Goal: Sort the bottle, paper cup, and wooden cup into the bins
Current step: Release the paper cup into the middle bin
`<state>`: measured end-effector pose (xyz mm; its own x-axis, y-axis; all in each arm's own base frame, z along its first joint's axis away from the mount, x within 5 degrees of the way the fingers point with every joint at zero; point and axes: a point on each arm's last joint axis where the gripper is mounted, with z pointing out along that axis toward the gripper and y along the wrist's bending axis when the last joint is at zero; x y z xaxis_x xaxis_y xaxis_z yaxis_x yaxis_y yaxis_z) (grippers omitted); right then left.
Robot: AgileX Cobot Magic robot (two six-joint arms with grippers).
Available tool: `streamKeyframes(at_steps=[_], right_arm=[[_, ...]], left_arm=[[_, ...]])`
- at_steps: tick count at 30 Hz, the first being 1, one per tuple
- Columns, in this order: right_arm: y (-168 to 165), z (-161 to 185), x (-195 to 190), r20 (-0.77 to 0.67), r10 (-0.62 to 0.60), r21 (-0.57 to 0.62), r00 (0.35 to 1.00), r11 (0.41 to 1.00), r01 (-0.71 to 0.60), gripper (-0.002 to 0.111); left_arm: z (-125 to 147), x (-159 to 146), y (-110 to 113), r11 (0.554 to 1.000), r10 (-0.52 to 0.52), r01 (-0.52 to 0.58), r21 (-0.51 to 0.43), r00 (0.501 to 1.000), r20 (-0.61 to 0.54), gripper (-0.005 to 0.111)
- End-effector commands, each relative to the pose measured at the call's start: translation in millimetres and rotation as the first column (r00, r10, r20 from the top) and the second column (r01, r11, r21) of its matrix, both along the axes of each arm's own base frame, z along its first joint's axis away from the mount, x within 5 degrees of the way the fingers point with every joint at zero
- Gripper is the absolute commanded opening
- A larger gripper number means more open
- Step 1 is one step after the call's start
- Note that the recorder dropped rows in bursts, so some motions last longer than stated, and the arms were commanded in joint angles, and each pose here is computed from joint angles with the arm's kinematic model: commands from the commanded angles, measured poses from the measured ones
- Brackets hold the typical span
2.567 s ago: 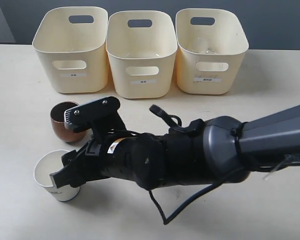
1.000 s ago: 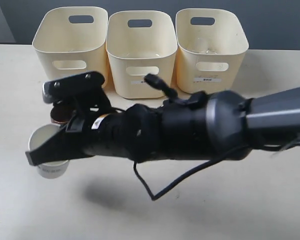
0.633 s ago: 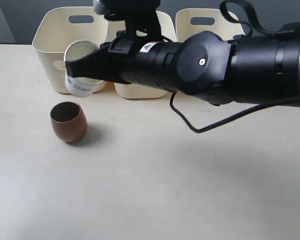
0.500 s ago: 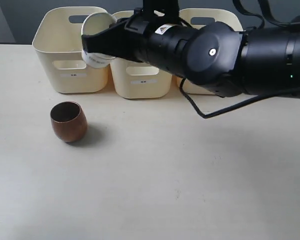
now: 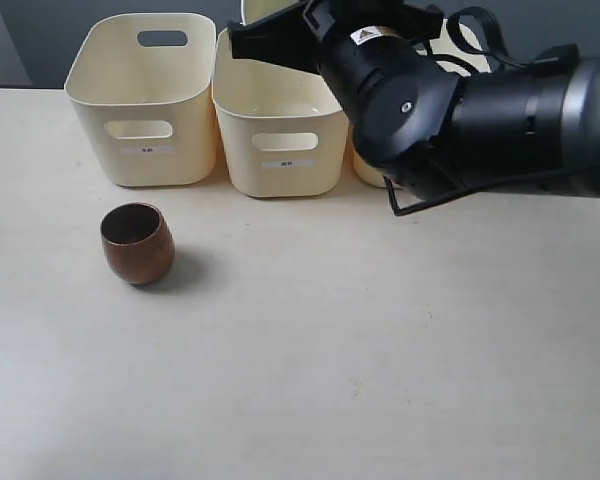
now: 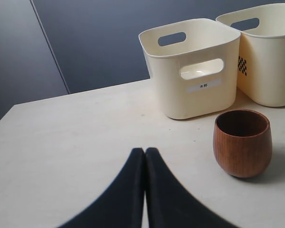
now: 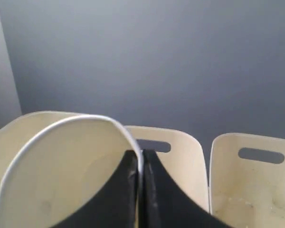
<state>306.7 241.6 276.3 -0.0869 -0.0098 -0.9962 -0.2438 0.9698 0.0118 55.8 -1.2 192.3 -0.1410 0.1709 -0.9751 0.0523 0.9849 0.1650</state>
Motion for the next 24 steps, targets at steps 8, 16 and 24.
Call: streamKeyframes(at_steps=[8,16,24], right_arm=[[1,-25,48,-0.06,0.02,-0.06,0.998,0.998,-0.024,0.01],[13,-41,63,-0.124,0.006,-0.015,0.992,1.0,-0.008,0.062],[17,-48,63,-0.172,0.036,-0.011,0.984,0.999,-0.039,0.059]], left_arm=[[0,0,0,1.0,-0.003,0.003,0.002,1.0,0.005,0.0],[0,0,0,1.0,-0.003,0.003,0.002,1.0,0.005,0.0],[0,0,0,1.0,-0.003,0.003,0.002,1.0,0.005,0.0]])
